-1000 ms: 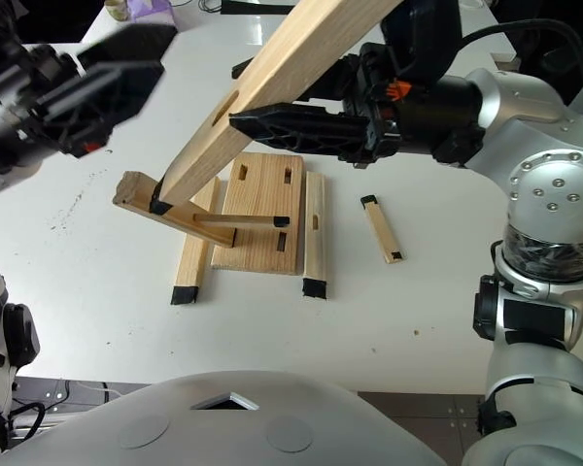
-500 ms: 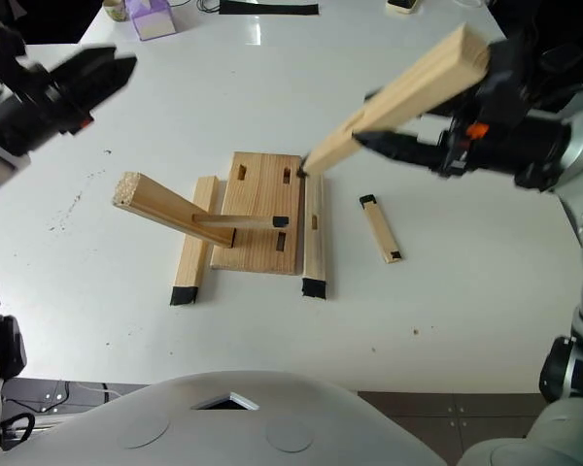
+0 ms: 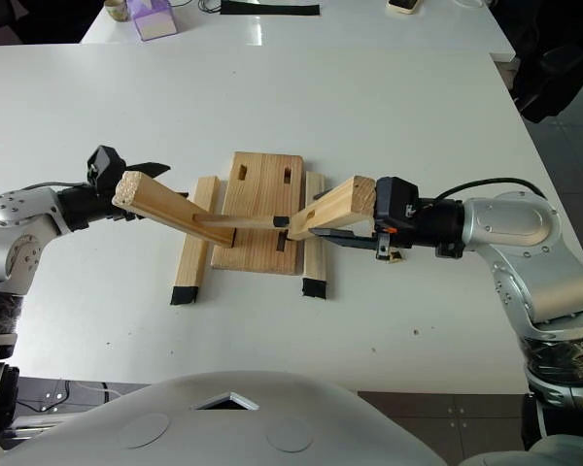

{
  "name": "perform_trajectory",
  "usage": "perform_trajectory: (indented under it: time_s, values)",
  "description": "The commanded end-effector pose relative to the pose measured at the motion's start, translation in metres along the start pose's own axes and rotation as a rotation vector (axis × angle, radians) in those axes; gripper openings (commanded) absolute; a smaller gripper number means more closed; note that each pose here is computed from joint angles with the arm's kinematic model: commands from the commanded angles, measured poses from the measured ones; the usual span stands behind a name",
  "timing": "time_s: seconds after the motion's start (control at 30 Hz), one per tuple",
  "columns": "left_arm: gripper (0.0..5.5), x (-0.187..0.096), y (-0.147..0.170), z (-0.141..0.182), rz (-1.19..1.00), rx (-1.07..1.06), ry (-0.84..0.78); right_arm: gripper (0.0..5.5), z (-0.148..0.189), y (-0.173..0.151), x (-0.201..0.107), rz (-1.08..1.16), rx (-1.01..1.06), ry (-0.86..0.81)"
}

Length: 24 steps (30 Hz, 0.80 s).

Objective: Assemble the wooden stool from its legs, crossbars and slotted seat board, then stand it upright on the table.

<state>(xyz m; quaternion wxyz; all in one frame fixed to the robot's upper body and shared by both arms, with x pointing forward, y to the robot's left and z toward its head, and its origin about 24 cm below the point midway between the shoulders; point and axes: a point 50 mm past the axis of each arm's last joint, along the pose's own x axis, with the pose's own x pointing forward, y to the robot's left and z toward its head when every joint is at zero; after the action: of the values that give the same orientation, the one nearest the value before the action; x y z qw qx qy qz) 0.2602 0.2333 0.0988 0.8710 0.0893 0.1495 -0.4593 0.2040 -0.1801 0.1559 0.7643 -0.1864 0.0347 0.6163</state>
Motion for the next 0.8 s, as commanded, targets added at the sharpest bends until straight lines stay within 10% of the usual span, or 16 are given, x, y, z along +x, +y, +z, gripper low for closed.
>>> perform_trajectory:
  time_s: [0.03, 0.8]
  values:
    - [3.69, 0.0, -0.006, -0.007, -0.064, 0.058, 0.079, 2.01, -0.003, 0.003, 0.002, 0.002, 0.026, -0.005]
    - [3.69, 0.005, -0.021, -0.004, -0.178, 0.067, 0.057, 2.01, -0.036, 0.006, 0.006, 0.103, 0.165, 0.061]
